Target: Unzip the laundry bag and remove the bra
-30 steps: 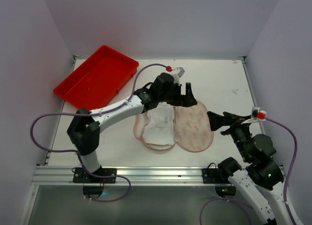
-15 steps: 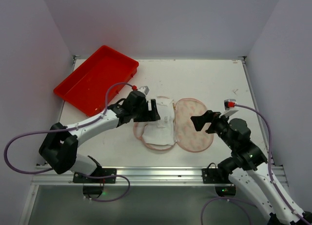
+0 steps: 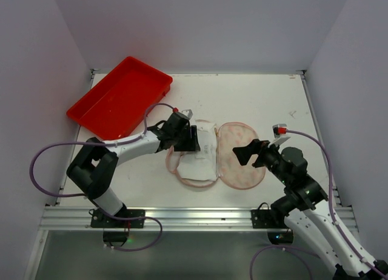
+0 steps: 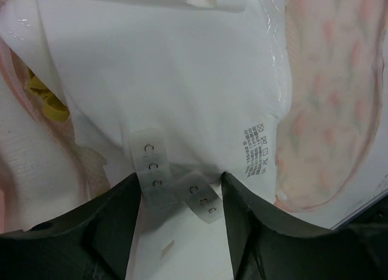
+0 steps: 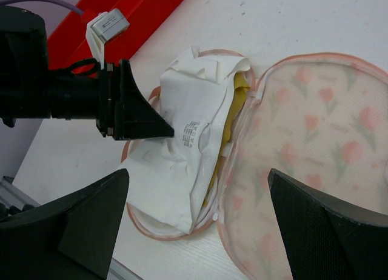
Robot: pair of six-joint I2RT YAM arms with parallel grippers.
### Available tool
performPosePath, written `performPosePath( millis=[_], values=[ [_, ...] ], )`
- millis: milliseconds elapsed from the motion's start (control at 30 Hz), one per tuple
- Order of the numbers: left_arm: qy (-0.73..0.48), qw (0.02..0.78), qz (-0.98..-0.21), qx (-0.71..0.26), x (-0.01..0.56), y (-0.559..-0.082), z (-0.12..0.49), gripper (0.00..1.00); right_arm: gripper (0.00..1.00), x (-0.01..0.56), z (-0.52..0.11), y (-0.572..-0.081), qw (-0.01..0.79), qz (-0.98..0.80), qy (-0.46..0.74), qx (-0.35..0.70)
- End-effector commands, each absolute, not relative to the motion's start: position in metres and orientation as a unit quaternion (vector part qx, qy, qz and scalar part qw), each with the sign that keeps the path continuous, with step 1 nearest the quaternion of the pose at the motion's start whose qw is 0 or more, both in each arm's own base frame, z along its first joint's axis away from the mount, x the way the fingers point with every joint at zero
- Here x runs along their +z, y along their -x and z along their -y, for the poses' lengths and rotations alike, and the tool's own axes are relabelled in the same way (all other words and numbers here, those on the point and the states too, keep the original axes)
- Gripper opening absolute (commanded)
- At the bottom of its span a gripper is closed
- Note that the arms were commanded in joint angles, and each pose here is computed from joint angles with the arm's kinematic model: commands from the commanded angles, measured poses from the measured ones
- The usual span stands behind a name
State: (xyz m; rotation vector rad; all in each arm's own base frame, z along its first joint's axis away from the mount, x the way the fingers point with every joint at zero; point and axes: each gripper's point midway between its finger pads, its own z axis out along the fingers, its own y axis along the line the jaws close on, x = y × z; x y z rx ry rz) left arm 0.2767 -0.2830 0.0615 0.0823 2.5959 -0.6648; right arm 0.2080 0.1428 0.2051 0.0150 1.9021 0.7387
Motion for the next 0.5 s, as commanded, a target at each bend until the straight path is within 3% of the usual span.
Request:
performPosePath(
  millis=[0,200,467],
  values=[
    [-0.046,0.266,-0.921,-0.281,0.089,-0.296,0.303,0.57,0.99,0.211,-0.148,-0.208,0.529,-0.784,-0.001,0.326],
    [-0.050,0.257,-0.918,-0.298,0.090,-0.295,0.311,0.30,0.99,0.211,-0.146,-0.209,0.531,-0.784,-0.004,0.321],
    [-0.054,0.248,-0.917,-0.307,0.089,-0.291,0.314,0.07,0.99,0.211,-0.147,-0.209,0.531,-0.785,-0.003,0.321]
  ],
)
